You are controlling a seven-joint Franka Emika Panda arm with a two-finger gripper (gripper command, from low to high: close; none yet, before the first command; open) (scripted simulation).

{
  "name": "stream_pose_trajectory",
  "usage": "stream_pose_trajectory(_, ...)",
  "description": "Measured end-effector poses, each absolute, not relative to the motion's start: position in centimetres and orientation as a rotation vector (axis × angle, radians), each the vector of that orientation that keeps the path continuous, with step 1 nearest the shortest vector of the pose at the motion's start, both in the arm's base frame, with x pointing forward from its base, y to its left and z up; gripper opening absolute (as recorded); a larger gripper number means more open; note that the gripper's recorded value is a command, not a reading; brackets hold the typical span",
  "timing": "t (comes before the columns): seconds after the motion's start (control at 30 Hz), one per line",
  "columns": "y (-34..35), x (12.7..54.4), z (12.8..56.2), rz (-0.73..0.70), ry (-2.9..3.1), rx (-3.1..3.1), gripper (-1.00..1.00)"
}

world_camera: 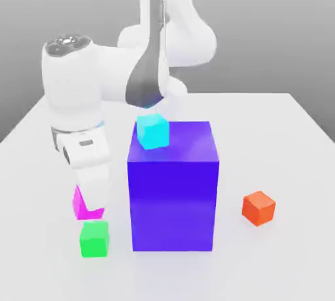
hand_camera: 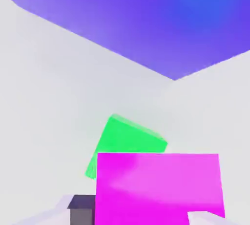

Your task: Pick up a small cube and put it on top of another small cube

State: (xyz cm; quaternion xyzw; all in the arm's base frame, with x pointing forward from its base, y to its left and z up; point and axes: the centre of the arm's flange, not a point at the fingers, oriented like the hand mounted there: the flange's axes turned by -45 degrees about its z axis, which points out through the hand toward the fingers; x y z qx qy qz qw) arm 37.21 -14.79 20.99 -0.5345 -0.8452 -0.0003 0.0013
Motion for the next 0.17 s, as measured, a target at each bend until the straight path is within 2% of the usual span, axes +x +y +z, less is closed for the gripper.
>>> stream_pose_trajectory(0.03,-14.9,37.1,19.8,-0.002,-2.652,-1.681,-1.0)
stream_pose_trajectory(0.07,-14.9,37.1,18.6,-0.002,-2.651,-1.683,1.0)
stream_pose_trajectory(0.17,-14.9,37.1,18.6,-0.002,-2.651,-1.683,1.0)
